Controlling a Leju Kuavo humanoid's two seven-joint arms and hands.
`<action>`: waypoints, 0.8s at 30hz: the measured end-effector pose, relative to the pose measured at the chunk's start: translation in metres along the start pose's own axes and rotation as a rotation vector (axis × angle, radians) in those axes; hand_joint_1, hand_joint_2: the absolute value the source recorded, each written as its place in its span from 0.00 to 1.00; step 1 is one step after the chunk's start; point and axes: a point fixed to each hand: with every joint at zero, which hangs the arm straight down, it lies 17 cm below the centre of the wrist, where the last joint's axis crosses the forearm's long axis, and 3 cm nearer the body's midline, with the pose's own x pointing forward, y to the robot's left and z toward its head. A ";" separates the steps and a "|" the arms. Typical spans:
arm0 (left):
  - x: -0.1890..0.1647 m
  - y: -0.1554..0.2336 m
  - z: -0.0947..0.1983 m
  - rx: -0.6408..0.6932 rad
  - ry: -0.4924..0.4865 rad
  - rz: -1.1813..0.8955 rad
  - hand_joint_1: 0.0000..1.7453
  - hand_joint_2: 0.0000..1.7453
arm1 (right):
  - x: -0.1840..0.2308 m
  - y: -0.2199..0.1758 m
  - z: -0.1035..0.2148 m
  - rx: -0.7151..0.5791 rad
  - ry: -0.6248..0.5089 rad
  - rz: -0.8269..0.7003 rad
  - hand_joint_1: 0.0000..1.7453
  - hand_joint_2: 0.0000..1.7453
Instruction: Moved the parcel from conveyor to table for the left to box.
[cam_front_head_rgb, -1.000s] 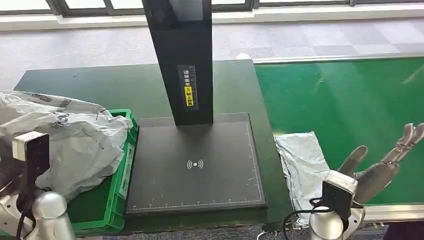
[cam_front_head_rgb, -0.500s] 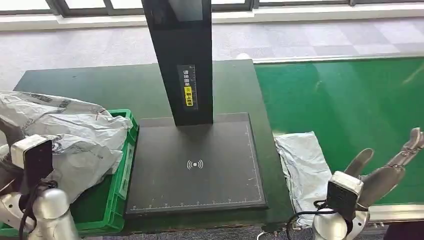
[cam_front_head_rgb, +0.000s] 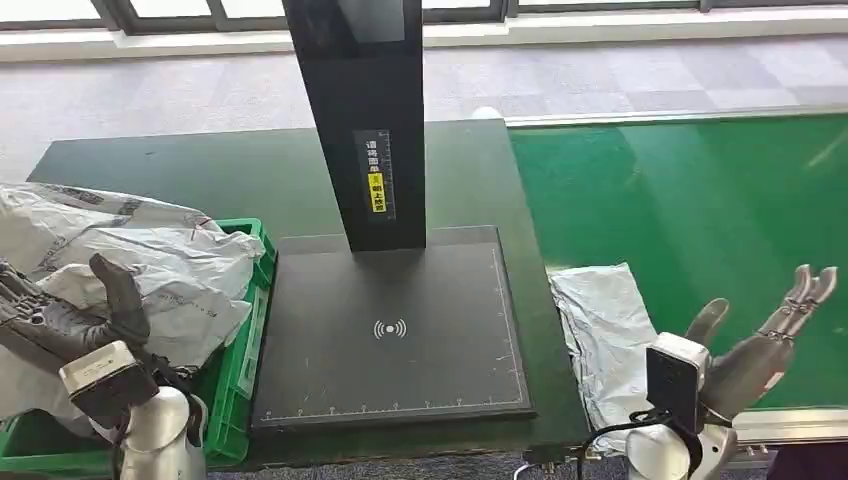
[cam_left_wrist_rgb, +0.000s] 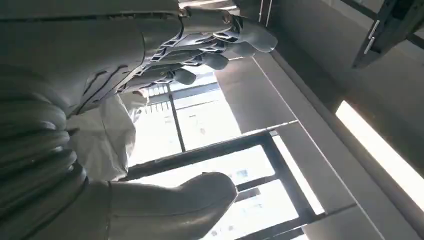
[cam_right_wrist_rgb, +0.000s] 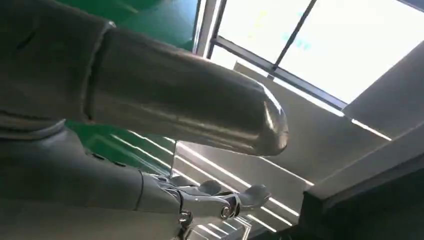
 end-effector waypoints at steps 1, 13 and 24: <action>0.002 -0.007 0.003 -0.019 0.010 0.050 0.00 1.00 | -0.005 0.007 0.003 0.028 0.022 0.023 0.00 1.00; 0.048 -0.083 0.046 -0.336 0.145 0.758 0.00 1.00 | -0.102 0.118 0.096 0.469 0.317 0.354 0.00 1.00; 0.053 -0.086 0.057 -0.381 0.161 0.815 0.00 1.00 | -0.135 0.143 0.131 0.566 0.469 0.363 0.00 1.00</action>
